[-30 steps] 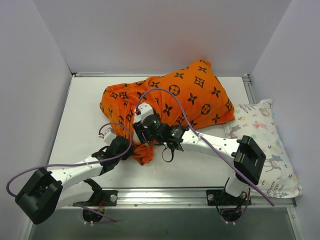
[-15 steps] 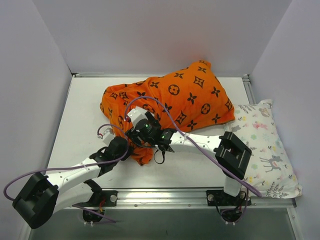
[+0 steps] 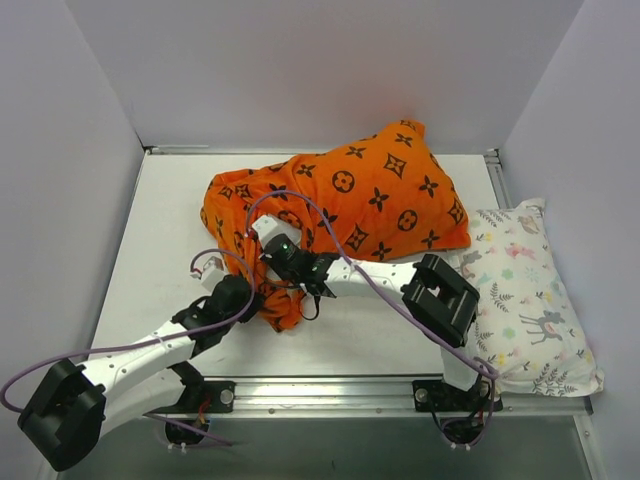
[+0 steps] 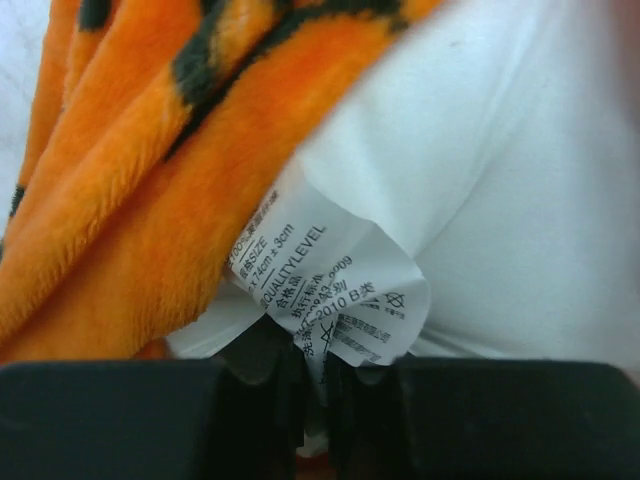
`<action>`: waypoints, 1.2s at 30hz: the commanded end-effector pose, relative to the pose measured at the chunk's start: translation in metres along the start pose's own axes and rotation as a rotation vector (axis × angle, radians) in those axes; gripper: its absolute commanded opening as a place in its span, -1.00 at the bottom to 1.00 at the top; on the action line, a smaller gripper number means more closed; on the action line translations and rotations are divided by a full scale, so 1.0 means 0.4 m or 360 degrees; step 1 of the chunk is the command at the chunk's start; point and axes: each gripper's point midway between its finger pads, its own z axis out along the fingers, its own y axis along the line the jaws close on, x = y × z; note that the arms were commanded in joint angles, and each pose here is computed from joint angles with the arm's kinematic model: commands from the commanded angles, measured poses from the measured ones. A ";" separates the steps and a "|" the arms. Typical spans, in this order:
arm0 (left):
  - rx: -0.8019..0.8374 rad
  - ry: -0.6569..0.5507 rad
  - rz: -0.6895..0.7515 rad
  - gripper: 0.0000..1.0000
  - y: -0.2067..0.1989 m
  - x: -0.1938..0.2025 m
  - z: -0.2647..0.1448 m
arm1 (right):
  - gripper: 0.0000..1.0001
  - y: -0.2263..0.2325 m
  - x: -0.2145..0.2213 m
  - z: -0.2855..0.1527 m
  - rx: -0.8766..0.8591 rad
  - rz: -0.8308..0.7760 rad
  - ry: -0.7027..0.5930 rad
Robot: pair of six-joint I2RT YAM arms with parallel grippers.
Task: Remove the pillowcase from the pillow
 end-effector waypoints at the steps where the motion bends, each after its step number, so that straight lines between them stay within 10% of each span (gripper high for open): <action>1: -0.0149 0.0063 0.0095 -1.00 0.077 0.022 -0.007 | -1.00 -0.023 0.053 0.030 0.0037 0.0084 0.0170; 12: -0.0195 0.0108 0.0171 -1.00 0.077 0.029 -0.008 | -1.00 -0.291 -0.193 -0.041 -0.0023 0.1065 0.0092; 26: -0.0415 0.0184 0.0222 -1.00 0.172 0.077 0.028 | -1.00 -0.419 -0.438 -0.144 -0.0241 0.1500 -0.0229; 36: -0.0340 0.0066 0.0043 -1.00 0.130 -0.026 0.070 | -1.00 -0.307 -0.281 -0.286 -0.0437 0.1489 -0.0203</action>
